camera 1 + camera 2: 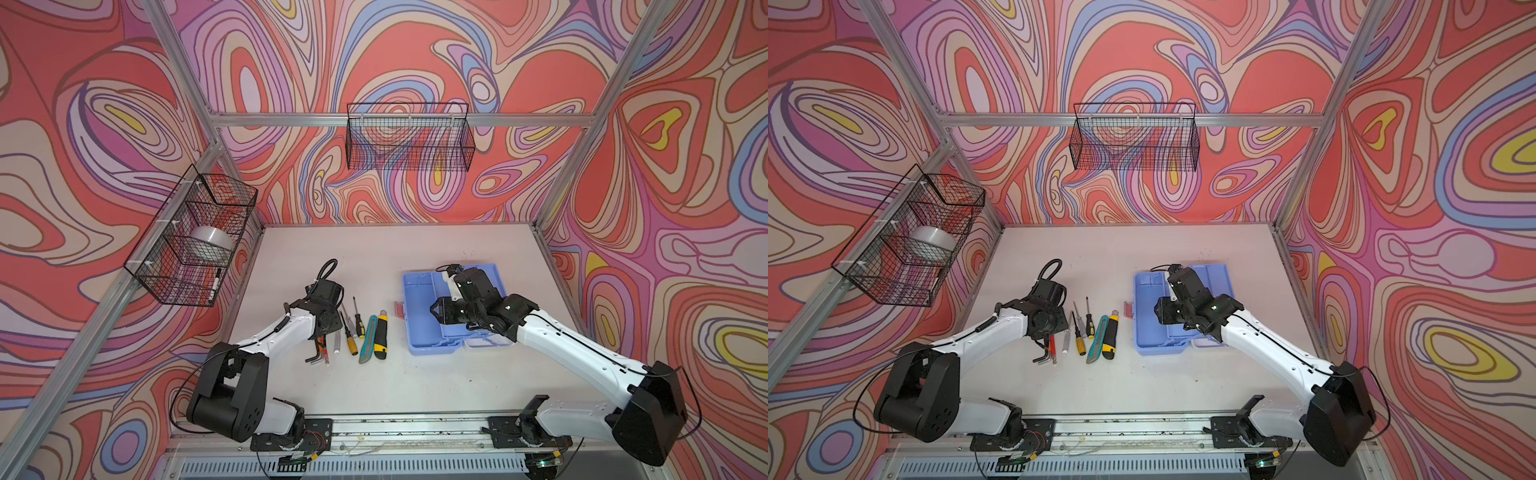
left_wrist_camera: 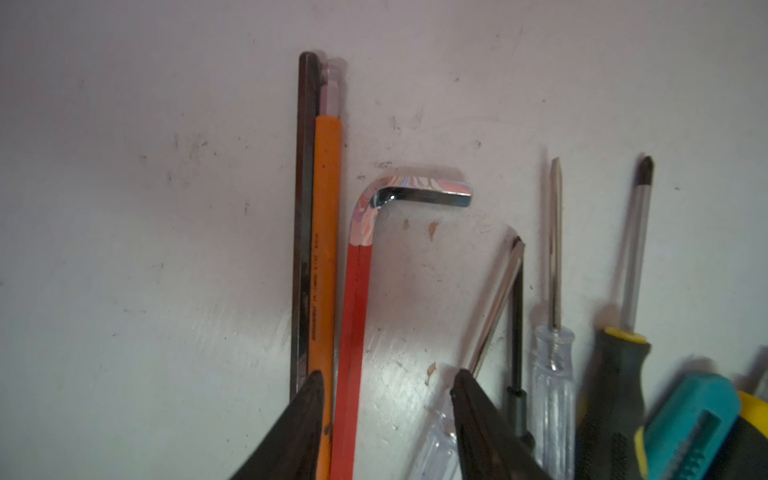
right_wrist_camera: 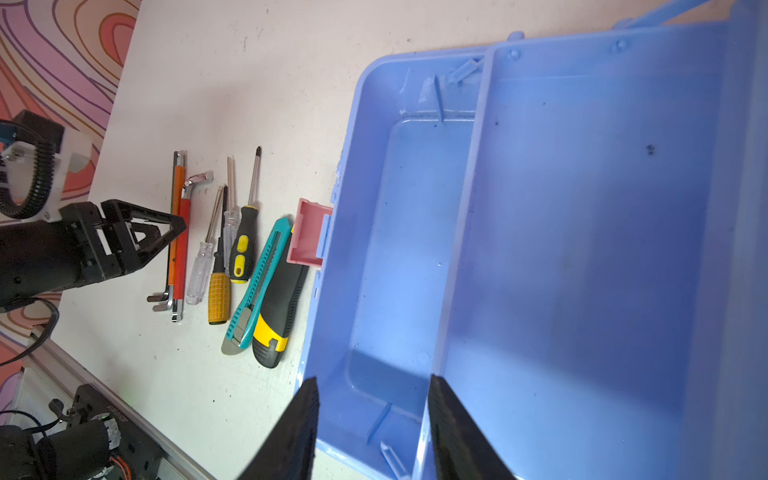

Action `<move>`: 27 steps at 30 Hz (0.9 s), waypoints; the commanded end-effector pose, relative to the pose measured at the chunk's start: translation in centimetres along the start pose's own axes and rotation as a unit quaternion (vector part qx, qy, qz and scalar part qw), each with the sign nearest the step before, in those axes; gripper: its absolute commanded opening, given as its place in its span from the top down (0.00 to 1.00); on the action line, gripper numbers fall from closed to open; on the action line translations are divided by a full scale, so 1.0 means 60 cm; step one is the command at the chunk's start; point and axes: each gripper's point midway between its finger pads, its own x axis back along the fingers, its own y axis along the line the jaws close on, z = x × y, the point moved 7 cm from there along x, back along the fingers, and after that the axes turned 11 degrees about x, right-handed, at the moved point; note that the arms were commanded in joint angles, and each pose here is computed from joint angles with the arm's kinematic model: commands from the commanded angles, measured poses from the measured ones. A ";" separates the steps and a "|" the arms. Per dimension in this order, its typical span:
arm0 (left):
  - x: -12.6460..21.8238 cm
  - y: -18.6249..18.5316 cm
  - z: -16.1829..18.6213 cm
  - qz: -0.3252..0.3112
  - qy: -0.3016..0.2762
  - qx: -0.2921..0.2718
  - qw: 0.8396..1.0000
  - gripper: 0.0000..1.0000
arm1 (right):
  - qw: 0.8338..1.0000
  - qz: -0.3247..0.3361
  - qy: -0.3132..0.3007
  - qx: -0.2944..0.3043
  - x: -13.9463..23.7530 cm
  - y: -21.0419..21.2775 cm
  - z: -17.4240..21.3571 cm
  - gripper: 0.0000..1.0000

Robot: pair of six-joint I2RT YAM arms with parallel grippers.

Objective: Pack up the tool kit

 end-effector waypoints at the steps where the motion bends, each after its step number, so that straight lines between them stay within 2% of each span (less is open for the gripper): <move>1: -0.016 0.002 0.006 0.009 0.012 0.023 1.000 0.49 | 1.000 0.004 -0.002 0.000 -0.007 -0.001 0.003 0.55; 8: -0.030 -0.008 0.007 0.022 0.022 0.024 0.999 0.50 | 1.000 0.004 0.000 -0.001 -0.011 -0.002 0.004 0.56; 15: -0.039 -0.005 0.008 0.004 0.026 0.023 0.999 0.52 | 1.000 0.010 -0.002 0.000 -0.009 -0.004 0.006 0.57; 19: -0.047 -0.001 0.011 -0.014 0.030 0.023 0.999 0.59 | 1.000 0.013 -0.005 0.001 -0.007 -0.006 0.005 0.57; 27: -0.059 -0.010 0.009 -0.016 0.038 0.015 0.999 0.79 | 1.000 0.019 -0.007 0.001 -0.006 -0.007 0.003 0.58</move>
